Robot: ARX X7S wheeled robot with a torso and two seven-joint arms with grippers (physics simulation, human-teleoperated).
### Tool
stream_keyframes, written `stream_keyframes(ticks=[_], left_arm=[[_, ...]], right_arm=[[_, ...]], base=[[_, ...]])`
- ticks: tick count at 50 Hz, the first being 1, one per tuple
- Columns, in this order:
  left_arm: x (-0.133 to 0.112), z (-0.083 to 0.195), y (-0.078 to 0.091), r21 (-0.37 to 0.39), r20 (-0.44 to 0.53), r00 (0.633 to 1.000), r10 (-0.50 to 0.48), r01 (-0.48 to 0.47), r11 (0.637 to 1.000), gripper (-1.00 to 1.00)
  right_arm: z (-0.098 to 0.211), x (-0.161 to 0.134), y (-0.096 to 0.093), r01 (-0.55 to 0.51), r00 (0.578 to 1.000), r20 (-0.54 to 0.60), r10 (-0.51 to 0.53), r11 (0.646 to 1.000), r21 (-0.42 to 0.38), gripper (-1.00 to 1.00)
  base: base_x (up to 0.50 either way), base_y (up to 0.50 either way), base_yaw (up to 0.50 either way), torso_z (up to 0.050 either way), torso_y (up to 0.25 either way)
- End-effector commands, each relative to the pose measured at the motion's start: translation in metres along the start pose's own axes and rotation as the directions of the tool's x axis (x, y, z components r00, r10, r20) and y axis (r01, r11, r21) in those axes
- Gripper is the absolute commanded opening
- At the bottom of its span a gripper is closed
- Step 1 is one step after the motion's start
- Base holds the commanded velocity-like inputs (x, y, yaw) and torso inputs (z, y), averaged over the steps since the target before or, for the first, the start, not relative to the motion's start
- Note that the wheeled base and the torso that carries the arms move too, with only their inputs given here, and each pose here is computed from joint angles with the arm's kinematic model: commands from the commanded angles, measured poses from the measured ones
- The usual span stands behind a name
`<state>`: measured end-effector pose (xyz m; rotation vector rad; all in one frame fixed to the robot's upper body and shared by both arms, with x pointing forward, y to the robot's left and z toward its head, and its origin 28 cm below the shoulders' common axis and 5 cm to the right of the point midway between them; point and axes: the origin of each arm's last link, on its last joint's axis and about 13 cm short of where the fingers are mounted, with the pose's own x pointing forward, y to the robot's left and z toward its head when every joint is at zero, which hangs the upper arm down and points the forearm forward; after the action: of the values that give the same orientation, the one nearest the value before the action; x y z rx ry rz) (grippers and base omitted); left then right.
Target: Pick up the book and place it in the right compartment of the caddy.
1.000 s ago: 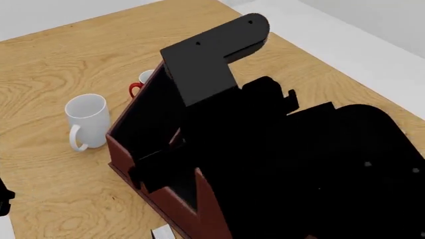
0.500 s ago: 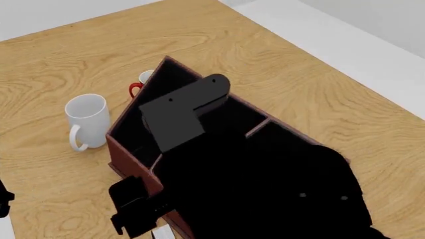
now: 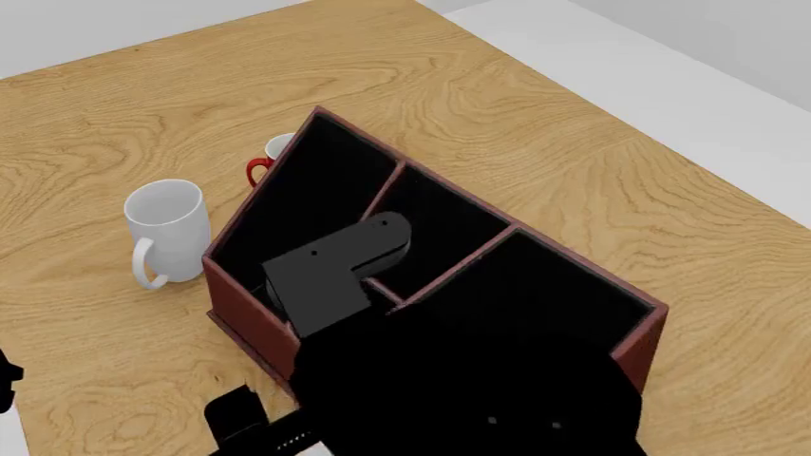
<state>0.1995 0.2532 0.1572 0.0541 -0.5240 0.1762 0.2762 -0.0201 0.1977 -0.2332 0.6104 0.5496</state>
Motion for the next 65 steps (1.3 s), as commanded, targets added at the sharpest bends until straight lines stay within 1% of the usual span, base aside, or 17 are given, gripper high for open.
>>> stream_keyframes(ticks=[1,5,13,36,57,65], left_arm=[[0.0,0.0,0.0,-0.002,0.001,1.0,0.007,-0.007,1.0,1.0],[0.0,0.0,0.0,-0.001,0.0,1.0,0.007,-0.007,1.0,1.0],[0.001,0.001,0.001,-0.003,0.001,1.0,0.01,-0.01,1.0,1.0],[0.001,0.001,0.001,-0.005,0.0,1.0,0.012,-0.012,1.0,1.0],[0.001,0.001,0.001,-0.003,0.0,1.0,0.008,-0.008,1.0,1.0],[0.0,0.001,0.001,-0.002,0.001,1.0,0.007,-0.007,1.0,1.0]], right_arm=[[-0.01,0.021,-0.002,-0.022,0.999,-0.033,0.023,1.0,0.017,1.0],[-0.015,0.029,-0.003,-0.027,0.998,-0.048,0.028,0.999,0.03,1.0],[-0.028,0.034,-0.001,-0.04,0.996,-0.073,0.043,0.998,0.045,1.0],[-0.041,0.049,0.005,-0.076,0.994,-0.077,0.082,0.995,0.071,1.0],[-0.06,0.064,0.002,-0.088,0.989,-0.107,0.101,0.989,0.119,1.0],[-0.064,0.068,0.0,-0.082,0.988,-0.121,0.098,0.989,0.125,1.0]], base=[[0.0,0.0,0.0,0.0,0.0],[0.0,0.0,0.0,0.0,0.0],[0.0,0.0,0.0,0.0,0.0],[0.0,0.0,0.0,0.0,0.0],[0.0,0.0,0.0,0.0,0.0],[0.0,0.0,0.0,0.0,0.0]])
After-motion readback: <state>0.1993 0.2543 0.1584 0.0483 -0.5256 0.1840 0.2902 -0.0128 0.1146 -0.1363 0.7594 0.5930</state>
